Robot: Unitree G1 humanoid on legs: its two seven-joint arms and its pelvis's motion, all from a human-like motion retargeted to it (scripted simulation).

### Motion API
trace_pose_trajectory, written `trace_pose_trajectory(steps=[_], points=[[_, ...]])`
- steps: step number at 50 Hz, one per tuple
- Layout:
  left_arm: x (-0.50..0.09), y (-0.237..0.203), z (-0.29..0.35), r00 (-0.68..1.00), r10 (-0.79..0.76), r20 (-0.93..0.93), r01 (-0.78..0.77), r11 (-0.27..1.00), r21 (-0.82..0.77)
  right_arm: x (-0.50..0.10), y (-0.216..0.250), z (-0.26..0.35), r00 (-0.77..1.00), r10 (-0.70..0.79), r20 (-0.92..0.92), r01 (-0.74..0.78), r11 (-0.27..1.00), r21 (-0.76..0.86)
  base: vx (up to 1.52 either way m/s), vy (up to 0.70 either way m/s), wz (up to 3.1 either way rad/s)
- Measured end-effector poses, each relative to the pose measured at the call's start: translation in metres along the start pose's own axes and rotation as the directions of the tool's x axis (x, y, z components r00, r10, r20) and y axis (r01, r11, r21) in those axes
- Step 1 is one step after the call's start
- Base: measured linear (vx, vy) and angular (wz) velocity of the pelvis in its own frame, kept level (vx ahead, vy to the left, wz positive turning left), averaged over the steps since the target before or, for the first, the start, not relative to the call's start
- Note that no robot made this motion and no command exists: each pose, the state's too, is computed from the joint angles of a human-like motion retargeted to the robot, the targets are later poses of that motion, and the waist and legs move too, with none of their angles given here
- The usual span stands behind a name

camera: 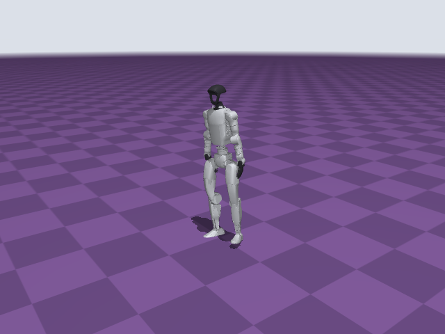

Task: In place motions

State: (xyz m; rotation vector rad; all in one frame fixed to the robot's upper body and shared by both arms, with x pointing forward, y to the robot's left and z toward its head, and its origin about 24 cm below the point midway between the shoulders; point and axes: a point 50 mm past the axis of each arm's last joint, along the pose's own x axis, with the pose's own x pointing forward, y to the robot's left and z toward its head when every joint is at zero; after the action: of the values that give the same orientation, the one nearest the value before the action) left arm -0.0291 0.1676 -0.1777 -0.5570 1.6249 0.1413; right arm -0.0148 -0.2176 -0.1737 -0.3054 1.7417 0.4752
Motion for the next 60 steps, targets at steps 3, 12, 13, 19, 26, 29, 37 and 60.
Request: trace_pose_trajectory(steps=[3, 12, 13, 19, 26, 29, 37, 60], points=[[-0.002, 0.007, -0.018, 0.998, 0.020, -0.057, -0.024, 0.998, -0.059, 0.002, 0.008, -0.022, 0.996, 0.013, -0.083, -0.010, 0.999, 0.041, 0.00, 0.00, 0.00], [-0.006, 0.015, -0.048, 0.992, 0.033, -0.125, -0.058, 0.978, -0.202, 0.002, 0.022, -0.062, 0.974, 0.054, -0.220, -0.018, 0.987, 0.160, 0.00, 0.00, 0.00], [-0.006, 0.015, -0.048, 0.992, 0.031, -0.125, -0.056, 0.977, -0.205, 0.002, 0.022, -0.063, 0.973, 0.054, -0.222, -0.017, 0.986, 0.166, 0.00, 0.00, 0.00], [-0.004, 0.012, -0.039, 0.994, 0.022, -0.109, -0.041, 0.984, -0.171, 0.002, 0.020, -0.054, 0.980, 0.044, -0.192, -0.013, 0.987, 0.158, 0.00, 0.00, 0.00], [0.000, 0.000, -0.015, 0.999, -0.019, -0.044, 0.015, 0.995, -0.098, 0.003, 0.011, -0.020, 0.997, 0.024, -0.078, -0.018, 0.997, 0.082, 0.00, 0.00, 0.00], [0.001, -0.005, -0.005, 0.999, -0.036, -0.015, 0.035, 0.998, -0.058, 0.002, 0.007, -0.002, 1.000, 0.015, -0.021, -0.014, 0.999, 0.037, 0.00, 0.00, 0.00], [0.002, -0.009, 0.009, 0.999, -0.041, 0.010, 0.041, 0.999, 0.028, -0.002, 0.001, 0.029, 0.997, 0.003, 0.081, 0.002, 0.998, -0.057, 0.00, 0.00, 0.00], [-0.003, 0.007, -0.038, 0.992, -0.005, -0.126, -0.008, 0.994, -0.106, 0.004, 0.019, -0.035, 0.994, 0.036, -0.107, -0.015, 0.981, 0.194, 0.00, 0.00, -0.52]])
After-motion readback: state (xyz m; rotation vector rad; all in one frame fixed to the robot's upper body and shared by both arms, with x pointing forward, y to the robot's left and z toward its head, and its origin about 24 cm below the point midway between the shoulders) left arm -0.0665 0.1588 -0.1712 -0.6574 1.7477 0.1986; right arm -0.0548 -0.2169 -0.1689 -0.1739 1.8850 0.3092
